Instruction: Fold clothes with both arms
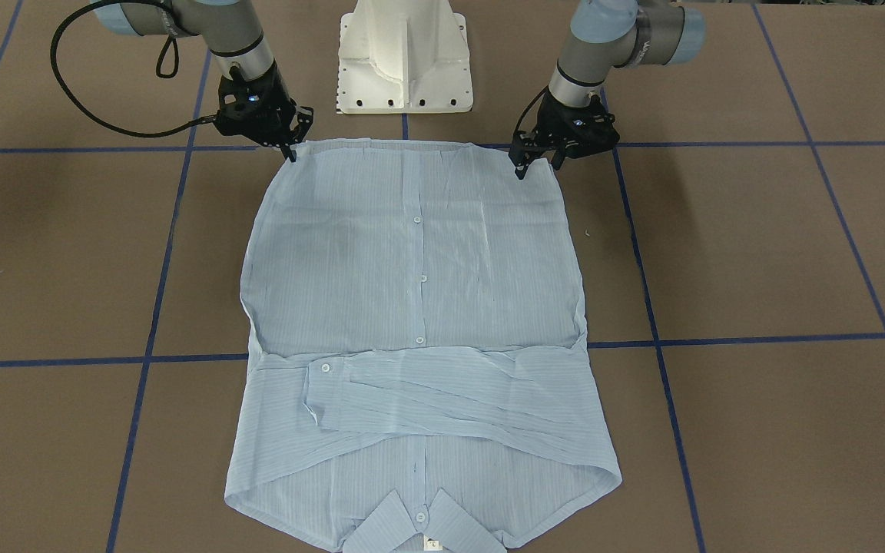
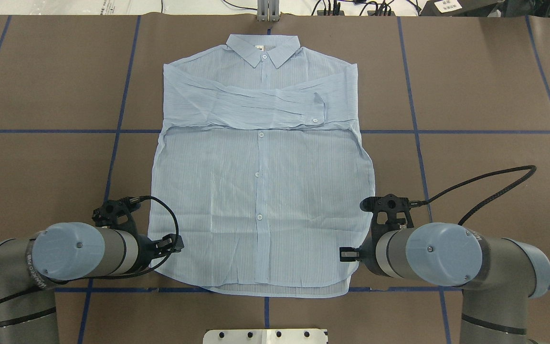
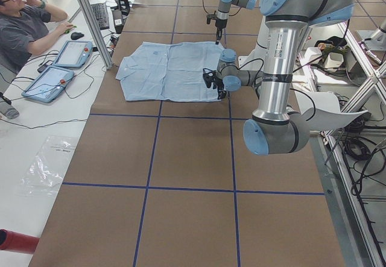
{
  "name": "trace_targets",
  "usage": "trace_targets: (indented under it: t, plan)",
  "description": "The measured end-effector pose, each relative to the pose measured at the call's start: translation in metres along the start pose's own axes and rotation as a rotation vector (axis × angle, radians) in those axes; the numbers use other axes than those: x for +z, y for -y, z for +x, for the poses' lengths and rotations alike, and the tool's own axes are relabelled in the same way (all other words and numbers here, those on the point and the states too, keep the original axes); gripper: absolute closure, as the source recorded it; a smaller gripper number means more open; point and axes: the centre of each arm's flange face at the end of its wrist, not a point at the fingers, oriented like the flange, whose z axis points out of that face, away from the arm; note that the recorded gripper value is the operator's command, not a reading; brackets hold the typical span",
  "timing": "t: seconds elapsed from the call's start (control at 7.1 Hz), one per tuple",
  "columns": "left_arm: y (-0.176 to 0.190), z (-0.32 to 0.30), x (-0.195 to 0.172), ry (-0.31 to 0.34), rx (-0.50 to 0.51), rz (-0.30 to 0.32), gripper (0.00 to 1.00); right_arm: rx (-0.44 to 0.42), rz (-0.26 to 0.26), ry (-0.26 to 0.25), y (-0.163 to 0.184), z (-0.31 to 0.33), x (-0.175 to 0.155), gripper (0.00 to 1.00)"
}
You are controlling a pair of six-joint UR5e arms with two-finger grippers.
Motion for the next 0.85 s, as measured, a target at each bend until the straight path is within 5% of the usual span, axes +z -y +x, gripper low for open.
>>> trace_targets:
  t: [0.85]
  plan:
    - [-0.0055,-0.0063,0.0123,0.041,0.013,-0.004,0.42,0.002,0.004,-0.001,0.0015,0.0001,0.0002,1.00]
